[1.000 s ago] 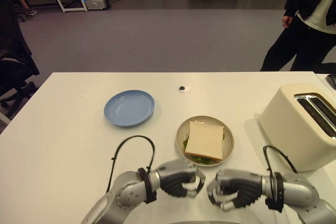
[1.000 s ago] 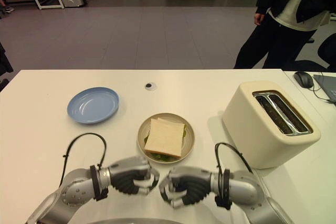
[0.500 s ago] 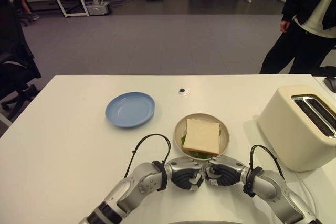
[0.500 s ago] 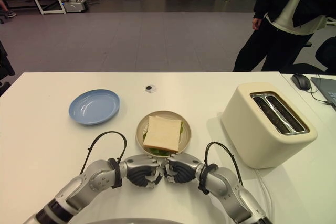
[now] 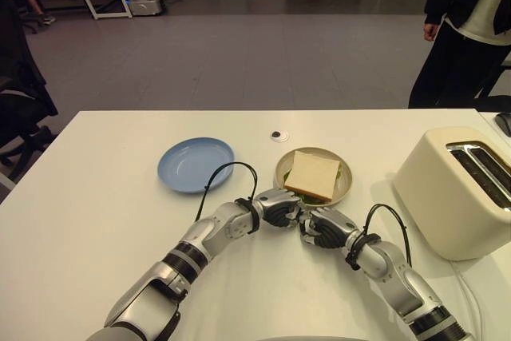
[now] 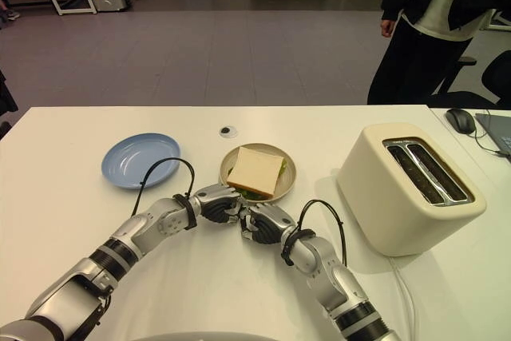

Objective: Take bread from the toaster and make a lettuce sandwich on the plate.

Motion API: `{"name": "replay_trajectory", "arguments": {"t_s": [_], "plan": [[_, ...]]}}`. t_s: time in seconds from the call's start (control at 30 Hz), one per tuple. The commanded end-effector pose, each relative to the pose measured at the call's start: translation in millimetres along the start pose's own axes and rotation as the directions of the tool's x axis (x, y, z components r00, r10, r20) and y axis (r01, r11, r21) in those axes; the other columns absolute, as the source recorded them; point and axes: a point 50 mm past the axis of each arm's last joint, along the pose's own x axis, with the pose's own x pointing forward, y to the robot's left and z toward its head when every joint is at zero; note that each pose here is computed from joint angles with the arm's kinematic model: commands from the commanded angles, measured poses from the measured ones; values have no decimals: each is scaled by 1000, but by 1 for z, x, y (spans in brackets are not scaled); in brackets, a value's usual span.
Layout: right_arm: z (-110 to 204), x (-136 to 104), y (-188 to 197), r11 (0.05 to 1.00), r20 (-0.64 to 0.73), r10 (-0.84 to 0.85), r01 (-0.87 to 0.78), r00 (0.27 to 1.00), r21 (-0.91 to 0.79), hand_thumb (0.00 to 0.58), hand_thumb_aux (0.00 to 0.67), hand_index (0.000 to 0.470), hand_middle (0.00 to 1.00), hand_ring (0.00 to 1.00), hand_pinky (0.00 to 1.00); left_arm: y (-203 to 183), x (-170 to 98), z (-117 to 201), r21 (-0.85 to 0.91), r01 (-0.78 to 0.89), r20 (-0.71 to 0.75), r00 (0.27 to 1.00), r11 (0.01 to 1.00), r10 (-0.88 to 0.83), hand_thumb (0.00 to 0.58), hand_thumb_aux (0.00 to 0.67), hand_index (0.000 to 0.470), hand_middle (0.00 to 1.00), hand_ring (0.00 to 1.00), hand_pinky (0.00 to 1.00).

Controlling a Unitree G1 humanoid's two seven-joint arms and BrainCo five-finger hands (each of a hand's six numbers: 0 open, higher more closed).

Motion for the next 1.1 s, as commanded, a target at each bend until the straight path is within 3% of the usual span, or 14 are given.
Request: {"name": "replay_trajectory", "arguments": {"t_s": [0.03,0.07,0.1,0.13,0.17,0.2,0.23,0.4,0.53,0.63,0.77,0.93,1.1], "plan": [[5,-3,-1,997,13,-42,41,999,58,501,423,297,1000,1000,1000,-26,-16,-10,-39,68,-60,996,997,-70,580,670,470,1000,1000,1000],[7,-4,-3,994,22,-54,51,998,94,251,166,116,1000,1000,1000,-27,-19,-7,-67,59,-44,997,996,-62,578,636,446,1000,1000,1000],[10,-6,-5,985,37,-69,62,997,163,0,0,0,863,863,863,-28,-23,-2,-117,49,-16,999,992,-51,337,236,166,1000,1000,1000],[12,-8,-8,970,60,-84,68,995,234,0,0,0,522,522,522,-27,-28,3,-190,23,7,1000,981,-22,0,0,0,871,871,871],[16,-10,-11,939,87,-107,72,990,336,0,0,0,180,180,180,-25,-35,6,-260,-1,25,1000,966,7,0,0,0,588,588,588],[21,-13,-17,903,127,-150,84,980,421,0,0,0,0,0,0,-19,-42,7,-340,-31,37,998,940,46,0,0,0,137,137,137],[24,-16,-23,866,155,-191,91,969,492,0,0,0,0,0,0,-14,-49,7,-404,-60,40,996,913,83,0,0,0,0,0,0],[27,-32,-65,566,157,-472,162,867,808,0,0,0,0,0,0,31,-97,-7,-669,-289,-23,929,684,370,0,0,0,0,0,0],[14,-41,-84,435,47,-603,279,796,856,0,0,0,0,0,0,60,-126,-14,-758,-475,-133,784,447,606,0,0,0,0,0,0],[0,-47,-87,366,-53,-635,361,771,858,0,0,0,0,0,0,63,-134,-16,-776,-547,-222,703,314,675,0,0,0,0,0,0],[-17,-54,-83,314,-173,-652,470,738,825,0,0,0,0,0,0,51,-134,-15,-762,-617,-343,642,196,686,0,0,0,0,0,0],[-32,-64,-60,353,-220,-649,544,728,761,0,0,0,0,0,0,22,-130,-4,-742,-669,-491,584,41,646,0,0,0,0,0,0],[-43,-63,-33,392,-207,-628,534,750,749,0,0,0,0,0,0,4,-127,6,-698,-712,-521,577,74,629,0,0,0,0,0,0]]}}
